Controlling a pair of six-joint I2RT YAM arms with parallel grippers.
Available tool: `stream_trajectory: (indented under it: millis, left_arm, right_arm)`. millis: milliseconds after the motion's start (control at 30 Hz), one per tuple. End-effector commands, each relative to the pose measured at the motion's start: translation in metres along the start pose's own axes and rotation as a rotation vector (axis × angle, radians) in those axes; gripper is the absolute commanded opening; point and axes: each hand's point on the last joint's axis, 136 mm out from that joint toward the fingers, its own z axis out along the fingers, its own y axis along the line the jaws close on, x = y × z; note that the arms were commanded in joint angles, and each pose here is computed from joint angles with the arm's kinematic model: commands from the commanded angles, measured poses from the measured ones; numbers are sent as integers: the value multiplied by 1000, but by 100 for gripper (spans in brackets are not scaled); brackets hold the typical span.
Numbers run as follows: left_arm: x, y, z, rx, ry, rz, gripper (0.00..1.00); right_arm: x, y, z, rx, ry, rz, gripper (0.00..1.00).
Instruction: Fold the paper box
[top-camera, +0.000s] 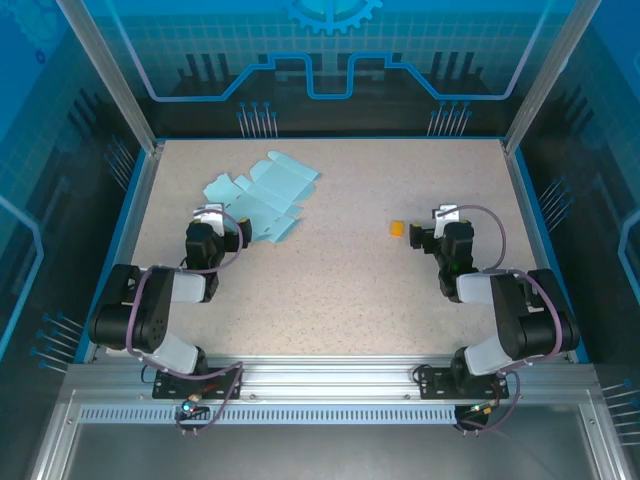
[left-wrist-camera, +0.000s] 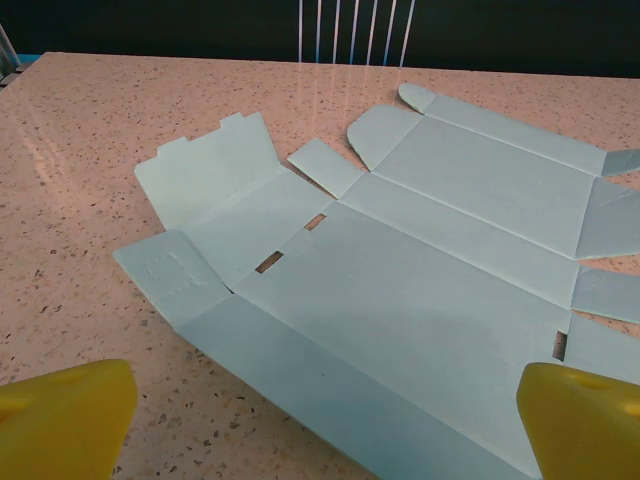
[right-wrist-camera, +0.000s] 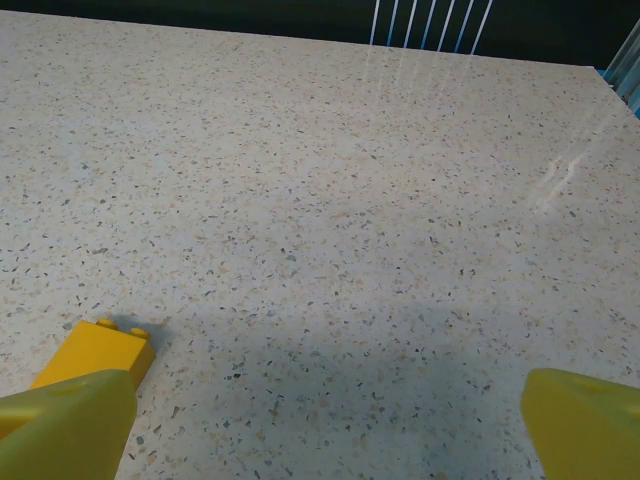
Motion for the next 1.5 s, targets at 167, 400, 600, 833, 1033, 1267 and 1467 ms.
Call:
stream_trajectory:
  millis: [167,400,600,833,1033,1267,1467]
  left_arm:
    - [0,-3,-1,15,-12,12,99]
    - [-1,-2,-1,11,-14,7,99]
    - [-1,0,-1,7,-11,1,99]
    - [-1,0,0,7,-10,0,99]
    - [0,-3,-1,28,-12,7,99]
    - [-20,2,-14,-7,-35,-7,99]
    - [-51,11,-34,-63,-42,-79,99]
  right_arm:
    - [-8,0,2,-5,-24,4,100]
    - [-8,1,2,-6,-25,4,100]
    - [-8,1,2,-7,-24,4,100]
    - [-8,1,2,-7,-24,3,100]
    - [-8,1,2,-7,-24,5,100]
    - [-12,-6,-2,35,-34,18,100]
    - [-15,0,-3,19,-37,-9,100]
